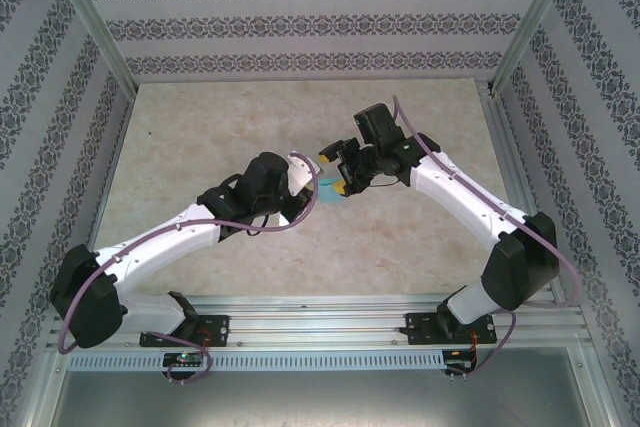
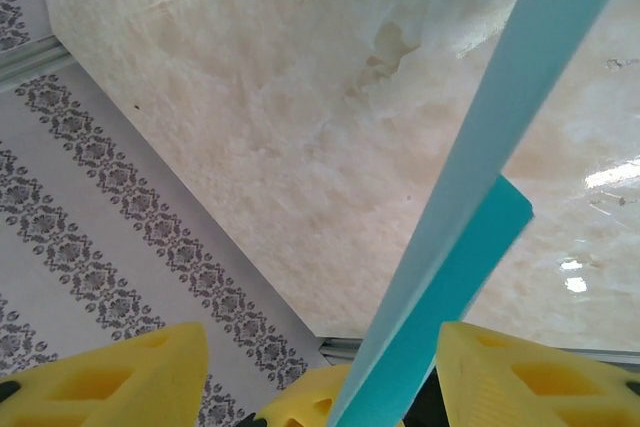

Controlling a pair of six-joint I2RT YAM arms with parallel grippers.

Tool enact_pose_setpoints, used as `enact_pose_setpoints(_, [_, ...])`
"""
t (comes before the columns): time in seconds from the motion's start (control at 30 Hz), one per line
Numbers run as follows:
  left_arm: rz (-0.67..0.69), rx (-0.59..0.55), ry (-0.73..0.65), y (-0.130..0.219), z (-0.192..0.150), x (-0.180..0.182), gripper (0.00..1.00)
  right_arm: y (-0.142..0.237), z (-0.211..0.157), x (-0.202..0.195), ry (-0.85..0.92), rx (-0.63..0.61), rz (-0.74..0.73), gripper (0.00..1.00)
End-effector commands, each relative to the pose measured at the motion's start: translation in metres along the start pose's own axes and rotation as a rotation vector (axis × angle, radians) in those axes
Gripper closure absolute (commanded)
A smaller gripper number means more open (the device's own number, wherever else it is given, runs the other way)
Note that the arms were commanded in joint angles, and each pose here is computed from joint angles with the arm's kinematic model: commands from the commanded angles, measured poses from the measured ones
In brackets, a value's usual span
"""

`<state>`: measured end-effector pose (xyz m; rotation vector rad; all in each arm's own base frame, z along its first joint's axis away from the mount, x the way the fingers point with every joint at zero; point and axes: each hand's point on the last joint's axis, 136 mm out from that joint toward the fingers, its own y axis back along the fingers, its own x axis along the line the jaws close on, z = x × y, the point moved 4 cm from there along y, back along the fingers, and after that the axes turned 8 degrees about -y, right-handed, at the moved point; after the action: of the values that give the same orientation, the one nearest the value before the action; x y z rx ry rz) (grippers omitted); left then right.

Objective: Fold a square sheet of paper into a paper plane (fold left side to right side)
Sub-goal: Turn over the paper at the center of the table.

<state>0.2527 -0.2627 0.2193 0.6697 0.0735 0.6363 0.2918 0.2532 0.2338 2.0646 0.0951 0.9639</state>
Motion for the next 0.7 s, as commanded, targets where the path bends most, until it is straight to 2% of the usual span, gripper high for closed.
enact_pose_setpoints(0.0, [0.014,-0.032,-0.065,0.004,0.016,-0.003,1.0,-0.003,-0.01,0.003,0.006,0.035,-0.019,0.41])
enact_pose_setpoints(0.27, [0.02,-0.002,-0.117,0.0,0.014,-0.008,1.0,-0.009,-0.012,-0.006,0.022,0.057,-0.057,0.54])
enact_pose_setpoints(0.5, [0.065,0.041,-0.109,-0.007,0.004,-0.004,1.0,0.023,-0.002,-0.017,0.046,-0.027,-0.065,0.49])
enact_pose_setpoints(0.67, [0.093,0.053,-0.103,-0.011,0.003,-0.001,1.0,0.039,-0.004,-0.038,-0.005,-0.062,-0.069,0.42])
